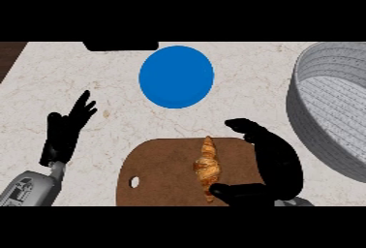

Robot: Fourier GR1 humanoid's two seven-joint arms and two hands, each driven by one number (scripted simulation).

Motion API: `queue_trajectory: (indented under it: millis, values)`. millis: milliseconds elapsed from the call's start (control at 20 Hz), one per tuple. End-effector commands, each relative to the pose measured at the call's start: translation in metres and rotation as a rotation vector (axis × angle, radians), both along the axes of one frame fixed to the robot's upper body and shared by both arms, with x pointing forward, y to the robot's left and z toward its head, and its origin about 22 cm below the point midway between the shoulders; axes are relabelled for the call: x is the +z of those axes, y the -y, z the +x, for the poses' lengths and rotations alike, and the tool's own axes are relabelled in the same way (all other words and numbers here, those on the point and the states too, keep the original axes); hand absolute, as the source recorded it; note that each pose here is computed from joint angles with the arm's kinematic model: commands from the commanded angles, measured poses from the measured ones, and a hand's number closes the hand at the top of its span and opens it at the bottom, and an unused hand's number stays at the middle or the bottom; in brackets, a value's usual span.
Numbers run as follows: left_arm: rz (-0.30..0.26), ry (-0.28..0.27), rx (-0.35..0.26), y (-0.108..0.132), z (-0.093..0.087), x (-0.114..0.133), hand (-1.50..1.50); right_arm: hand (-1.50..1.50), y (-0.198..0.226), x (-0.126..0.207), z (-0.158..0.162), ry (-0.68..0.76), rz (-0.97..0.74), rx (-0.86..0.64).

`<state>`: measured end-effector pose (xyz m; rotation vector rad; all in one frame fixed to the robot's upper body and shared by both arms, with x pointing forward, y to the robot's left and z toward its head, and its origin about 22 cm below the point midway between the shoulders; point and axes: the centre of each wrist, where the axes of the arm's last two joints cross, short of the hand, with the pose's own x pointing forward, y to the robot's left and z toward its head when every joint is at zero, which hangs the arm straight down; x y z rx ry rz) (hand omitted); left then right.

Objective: Pick the croissant from the cutting board and place it in the basket

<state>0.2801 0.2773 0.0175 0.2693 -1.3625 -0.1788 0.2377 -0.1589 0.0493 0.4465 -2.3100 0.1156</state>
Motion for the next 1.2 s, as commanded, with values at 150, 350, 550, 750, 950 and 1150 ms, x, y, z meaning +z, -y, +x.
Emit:
queue_trajectory:
  millis: [150, 350, 550, 750, 950, 1150]
  values:
    - [0.030, -0.009, 0.018, -0.019, 0.004, 0.010, 0.00, -1.50, 0.060, 0.019, -0.012, -0.051, -0.513, -0.357]
    - [0.022, -0.018, 0.033, -0.023, 0.008, 0.015, 0.00, -1.50, 0.094, 0.045, -0.023, -0.121, -0.879, -0.317]
    - [0.024, -0.006, 0.006, -0.009, 0.008, 0.012, 0.00, -1.50, 0.100, 0.075, -0.042, -0.190, -1.116, -0.133]
    - [0.008, -0.005, 0.001, 0.015, 0.019, 0.014, 0.00, -1.50, 0.090, 0.104, -0.068, -0.238, -1.159, 0.011]
    - [0.017, -0.022, -0.005, -0.002, 0.010, 0.016, 0.00, -1.50, 0.098, 0.121, -0.084, -0.292, -1.147, 0.033]
    - [0.017, -0.023, -0.042, -0.011, 0.014, -0.004, 0.00, -1.50, 0.088, 0.127, -0.067, -0.308, -1.115, -0.040]
